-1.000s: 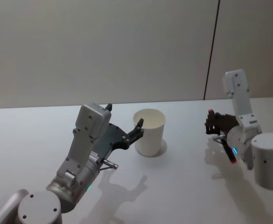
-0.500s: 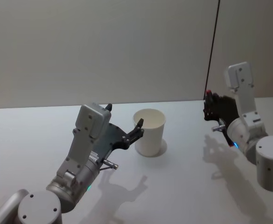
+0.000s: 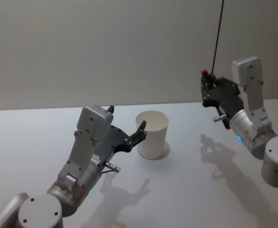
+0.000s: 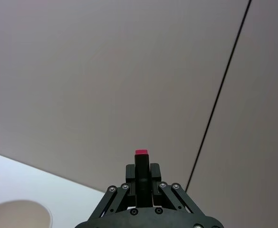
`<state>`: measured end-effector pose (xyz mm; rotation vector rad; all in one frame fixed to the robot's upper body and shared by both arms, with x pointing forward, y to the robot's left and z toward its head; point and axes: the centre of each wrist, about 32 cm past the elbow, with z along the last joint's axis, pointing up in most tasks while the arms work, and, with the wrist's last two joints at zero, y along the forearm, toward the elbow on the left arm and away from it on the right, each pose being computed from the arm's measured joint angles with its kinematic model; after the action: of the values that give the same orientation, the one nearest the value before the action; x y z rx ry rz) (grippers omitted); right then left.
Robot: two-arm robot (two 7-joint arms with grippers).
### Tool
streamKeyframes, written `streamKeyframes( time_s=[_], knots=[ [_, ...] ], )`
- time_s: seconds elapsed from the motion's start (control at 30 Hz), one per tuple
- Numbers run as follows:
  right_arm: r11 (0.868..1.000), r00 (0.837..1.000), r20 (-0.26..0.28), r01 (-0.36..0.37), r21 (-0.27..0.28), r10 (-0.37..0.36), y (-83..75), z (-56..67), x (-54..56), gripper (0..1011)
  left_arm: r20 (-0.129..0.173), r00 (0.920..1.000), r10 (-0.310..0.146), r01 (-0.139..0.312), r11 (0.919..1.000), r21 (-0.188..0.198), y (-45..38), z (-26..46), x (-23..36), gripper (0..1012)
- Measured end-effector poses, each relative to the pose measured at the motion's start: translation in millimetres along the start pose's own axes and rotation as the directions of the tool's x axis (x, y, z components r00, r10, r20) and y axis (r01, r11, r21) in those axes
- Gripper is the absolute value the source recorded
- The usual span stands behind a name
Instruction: Place the pen into the pen holder.
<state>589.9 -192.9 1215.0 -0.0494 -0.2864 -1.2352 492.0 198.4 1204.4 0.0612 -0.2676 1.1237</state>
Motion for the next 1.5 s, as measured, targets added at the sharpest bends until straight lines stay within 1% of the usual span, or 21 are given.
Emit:
streamKeyframes(
  time_s=[0.03, 0.13, 0.17, 0.23, 0.33, 0.43, 0.5, 0.6, 0.63, 0.67, 0.7, 0.73, 0.8, 0.87, 0.9, 1.0, 1.03, 1.2, 1.23, 1.3, 1.5],
  knots=[
    [0.999, 1.0, 0.001, -0.015, 0.031, 0.015, 2.3, -1.3, 1.7, 169, 0.0, 1.0, 0.0, 0.0, 1.0, 0.0, 0.0, 0.0, 0.0, 1004],
    [0.997, 0.999, 0.0, -0.036, 0.067, 0.036, 6.3, -3.7, 4.2, 169, 0.0, 1.0, 0.0, 0.0, 1.0, 0.0, 0.0, 0.0, 0.0, 1003],
    [0.994, 0.999, -0.001, -0.053, 0.095, 0.053, 9.1, -5.1, 5.8, 168, 0.0, 1.0, 0.0, 0.0, 1.0, 0.0, 0.0, 0.0, 0.0, 1004],
    [0.991, 0.998, -0.002, -0.069, 0.117, 0.069, 12.4, -6.7, 7.4, 169, 0.0, 1.0, 0.0, 0.0, 1.0, 0.0, 0.0, 0.0, 0.0, 1004],
    [0.979, 0.994, -0.005, -0.11, 0.174, 0.113, 19.7, -10.2, 11.1, 169, 0.0, 1.0, 0.0, 0.0, 1.0, 0.0, 0.0, 0.0, 0.0, 1004],
    [0.97, 0.99, -0.009, -0.135, 0.201, 0.14, 24.5, -12.7, 13.2, 169, 0.0, 1.0, 0.0, 0.0, 1.0, 0.0, 0.0, 0.0, 0.0, 1004],
    [0.959, 0.985, -0.012, -0.163, 0.232, 0.17, 28.9, -14.7, 15.1, 169, 0.0, 1.0, 0.0, 0.0, 1.0, 0.0, 0.0, 0.0, 0.0, 1004],
    [0.948, 0.98, -0.016, -0.188, 0.256, 0.199, 33.5, -17.1, 16.9, 169, 0.0, 1.0, 0.0, 0.0, 1.0, 0.0, 0.0, 0.0, 0.0, 1004],
    [0.939, 0.975, -0.019, -0.207, 0.275, 0.221, 36.2, -18.4, 17.9, 168, 0.0, 1.0, 0.0, 0.0, 1.0, 0.0, 0.0, 0.0, 0.0, 1004],
    [0.937, 0.974, -0.021, -0.212, 0.278, 0.227, 37.6, -19.0, 18.3, 168, 0.0, 1.0, 0.0, 0.0, 1.0, 0.0, 0.0, 0.0, 0.0, 1004],
    [0.931, 0.971, -0.023, -0.223, 0.289, 0.24, 39.4, -19.8, 18.9, 169, 0.0, 1.0, 0.0, 0.0, 1.0, 0.0, 0.0, 0.0, 0.0, 1003],
    [0.922, 0.966, -0.026, -0.239, 0.304, 0.258, 41.5, -20.7, 19.5, 169, 0.0, 1.0, 0.0, 0.0, 1.0, 0.0, 0.0, 0.0, 0.0, 1004],
    [0.912, 0.959, -0.029, -0.257, 0.32, 0.281, 44.2, -22.3, 19.8, 169, 0.0, 1.0, 0.0, 0.0, 1.0, 0.0, 0.0, 0.0, 0.0, 1004],
    [0.899, 0.952, -0.035, -0.276, 0.339, 0.306, 47.3, -23.8, 19.6, 169, 0.0, 1.0, 0.0, 0.0, 1.0, 0.0, 0.0, 0.0, 0.0, 1004],
    [0.891, 0.946, -0.038, -0.289, 0.351, 0.322, 49.2, -25.1, 18.9, 169, 0.0, 1.0, 0.0, 0.0, 1.0, 0.0, 0.0, 0.0, 0.0, 1004],
    [0.881, 0.939, -0.042, -0.304, 0.364, 0.341, 51.3, -26.5, 17.7, 169, 0.0, 1.0, 0.0, 0.0, 1.0, 0.0, 0.0, 0.0, 0.0, 1004],
    [0.874, 0.935, -0.043, -0.312, 0.373, 0.353, 52.3, -26.8, 16.9, 169, 0.0, 1.0, 0.0, 0.0, 1.0, 0.0, 0.0, 0.0, 0.0, 1004],
    [0.854, 0.92, -0.049, -0.34, 0.394, 0.389, 54.7, -28.9, 12.8, 169, 0.0, 1.0, 0.0, 0.0, 1.0, 0.0, 0.0, 0.0, 0.0, 1004],
    [0.854, 0.92, -0.049, -0.34, 0.394, 0.389, 54.7, -28.9, 12.8, 169, 0.0, 1.0, 0.0, 0.0, 1.0, 0.0, 0.0, 0.0, 0.0, 1004],
    [0.846, 0.913, -0.052, -0.352, 0.4, 0.404, 55.6, -29.9, 10.7, 168, 0.0, 1.0, 0.0, 0.0, 1.0, 0.0, 0.0, 0.0, 0.0, 1004],
    [0.837, 0.904, -0.054, -0.369, 0.405, 0.424, 56.8, -31.4, 6.9, 169, 0.0, 1.0, 0.0, 0.0, 1.0, 0.0, 0.0, 0.0, 0.0, 1004]
  ],
)
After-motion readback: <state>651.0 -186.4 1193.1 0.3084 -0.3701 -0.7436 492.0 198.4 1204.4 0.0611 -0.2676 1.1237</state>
